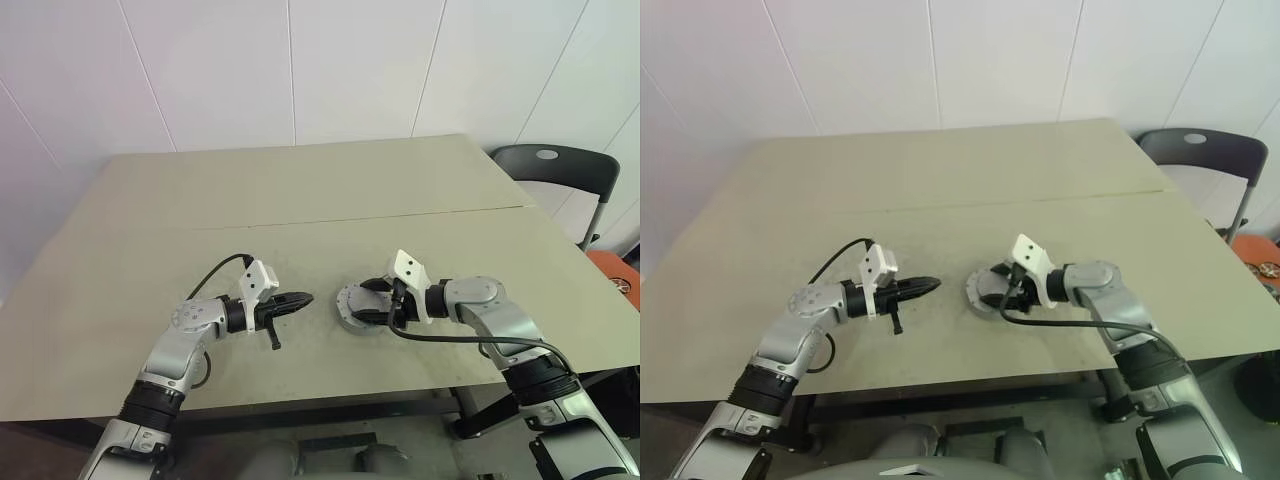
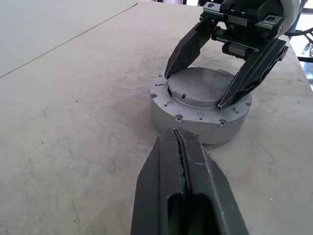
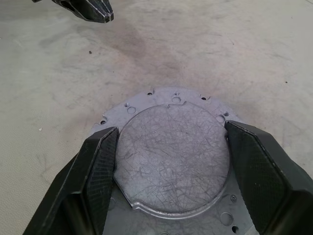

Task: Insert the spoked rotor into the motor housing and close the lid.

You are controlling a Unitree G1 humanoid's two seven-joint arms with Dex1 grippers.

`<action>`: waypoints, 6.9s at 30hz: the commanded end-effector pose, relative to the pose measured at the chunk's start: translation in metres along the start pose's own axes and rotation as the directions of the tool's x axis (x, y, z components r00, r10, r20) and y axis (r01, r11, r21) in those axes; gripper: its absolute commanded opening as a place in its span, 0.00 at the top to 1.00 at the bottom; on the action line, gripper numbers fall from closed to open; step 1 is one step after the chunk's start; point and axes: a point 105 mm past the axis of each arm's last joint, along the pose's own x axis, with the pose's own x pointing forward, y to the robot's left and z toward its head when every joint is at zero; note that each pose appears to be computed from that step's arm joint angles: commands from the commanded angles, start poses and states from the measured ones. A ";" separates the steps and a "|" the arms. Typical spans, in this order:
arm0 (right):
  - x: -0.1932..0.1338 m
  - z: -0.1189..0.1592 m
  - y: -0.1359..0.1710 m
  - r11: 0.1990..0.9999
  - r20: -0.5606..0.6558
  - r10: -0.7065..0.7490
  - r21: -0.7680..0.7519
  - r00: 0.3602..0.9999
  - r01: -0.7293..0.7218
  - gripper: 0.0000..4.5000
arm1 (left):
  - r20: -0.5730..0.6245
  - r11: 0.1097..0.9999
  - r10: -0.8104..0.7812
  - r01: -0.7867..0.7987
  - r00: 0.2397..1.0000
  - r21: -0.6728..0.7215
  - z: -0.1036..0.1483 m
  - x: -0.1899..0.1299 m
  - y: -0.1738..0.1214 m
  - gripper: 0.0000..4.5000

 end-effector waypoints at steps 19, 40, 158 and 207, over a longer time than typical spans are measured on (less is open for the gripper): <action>0.013 -0.030 -0.006 0.997 -0.115 -0.070 0.011 0.991 0.072 0.31 | -0.072 0.985 -0.142 0.148 0.987 0.090 0.007 0.077 -0.013 1.00; -0.002 0.001 0.002 0.988 0.050 0.031 0.151 0.998 -0.039 0.01 | -0.301 0.980 -0.139 0.175 0.944 0.094 -0.027 0.073 -0.014 1.00; 0.010 0.075 -0.023 0.256 0.640 -0.253 0.768 0.726 -0.587 0.74 | 0.304 0.482 0.377 0.095 0.875 -0.871 0.044 0.048 0.041 0.01; 0.013 0.075 -0.016 0.344 0.631 -0.218 0.764 0.745 -0.546 0.30 | 0.319 0.302 0.723 0.134 0.613 -0.944 0.045 0.018 0.096 0.53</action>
